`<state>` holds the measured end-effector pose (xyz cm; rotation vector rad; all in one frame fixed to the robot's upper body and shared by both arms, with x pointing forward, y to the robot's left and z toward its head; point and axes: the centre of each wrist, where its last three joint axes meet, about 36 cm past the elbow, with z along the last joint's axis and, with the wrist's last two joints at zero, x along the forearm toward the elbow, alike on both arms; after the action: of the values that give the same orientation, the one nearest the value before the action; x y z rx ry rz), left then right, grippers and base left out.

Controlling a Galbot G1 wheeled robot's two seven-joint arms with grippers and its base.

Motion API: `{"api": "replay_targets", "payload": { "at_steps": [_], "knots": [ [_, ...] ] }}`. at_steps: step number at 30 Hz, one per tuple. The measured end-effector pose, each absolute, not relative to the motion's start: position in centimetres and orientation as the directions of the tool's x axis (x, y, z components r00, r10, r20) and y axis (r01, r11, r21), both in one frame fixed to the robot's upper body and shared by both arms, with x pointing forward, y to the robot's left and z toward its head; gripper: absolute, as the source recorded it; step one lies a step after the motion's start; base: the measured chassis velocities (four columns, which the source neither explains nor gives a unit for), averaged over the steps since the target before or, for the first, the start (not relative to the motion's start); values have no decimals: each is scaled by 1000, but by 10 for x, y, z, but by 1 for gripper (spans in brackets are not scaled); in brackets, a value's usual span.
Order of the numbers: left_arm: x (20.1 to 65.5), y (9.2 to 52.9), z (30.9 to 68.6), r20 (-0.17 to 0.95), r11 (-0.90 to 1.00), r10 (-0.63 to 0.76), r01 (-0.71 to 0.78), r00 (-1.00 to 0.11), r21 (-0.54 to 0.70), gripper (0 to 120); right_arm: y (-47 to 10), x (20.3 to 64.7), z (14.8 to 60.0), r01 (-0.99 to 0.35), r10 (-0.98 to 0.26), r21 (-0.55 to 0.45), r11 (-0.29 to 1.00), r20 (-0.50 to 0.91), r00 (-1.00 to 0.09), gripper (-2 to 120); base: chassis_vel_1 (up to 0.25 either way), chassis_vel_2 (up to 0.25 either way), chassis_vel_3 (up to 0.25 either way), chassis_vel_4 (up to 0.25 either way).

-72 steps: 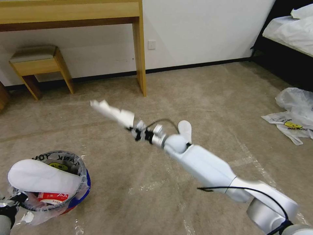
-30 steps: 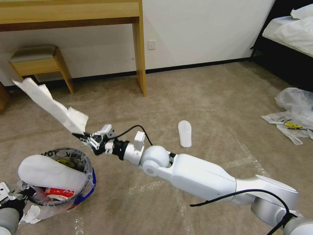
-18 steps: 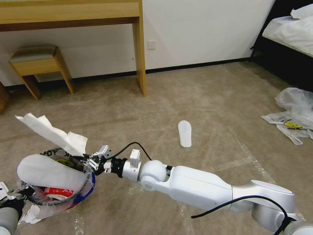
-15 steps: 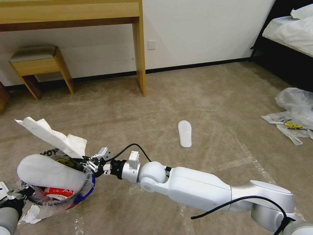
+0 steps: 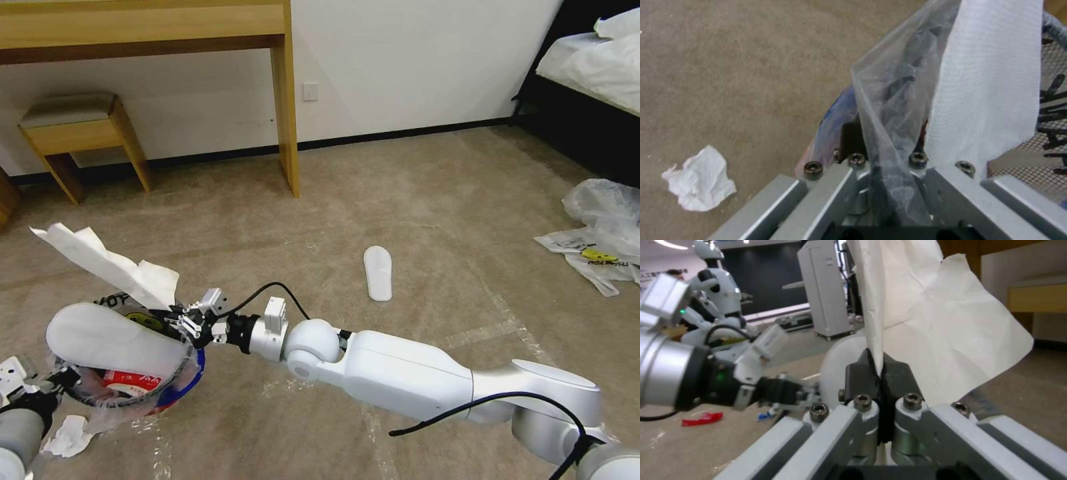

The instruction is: Pick up the trash bin and place the garbage on the floor into it.

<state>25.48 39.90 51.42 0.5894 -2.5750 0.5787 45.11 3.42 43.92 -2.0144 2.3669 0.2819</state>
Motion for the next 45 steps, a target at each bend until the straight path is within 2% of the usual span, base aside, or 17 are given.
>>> {"api": "replay_targets", "payload": {
  "at_steps": [18, 45],
  "knots": [
    [268, 400, 527, 471, 839, -257, -436, -844, -325, 1, 41, 438, 431, -987, -990, 123, 106, -84, -117, 0, 0, 0, 0, 0],
    [262, 386, 535, 452, 845, -226, -405, -863, -350, 1, 40, 450, 387, -979, -988, 131, 157, 12, -157, 0, 0, 0, 0, 0]
  ]
}}
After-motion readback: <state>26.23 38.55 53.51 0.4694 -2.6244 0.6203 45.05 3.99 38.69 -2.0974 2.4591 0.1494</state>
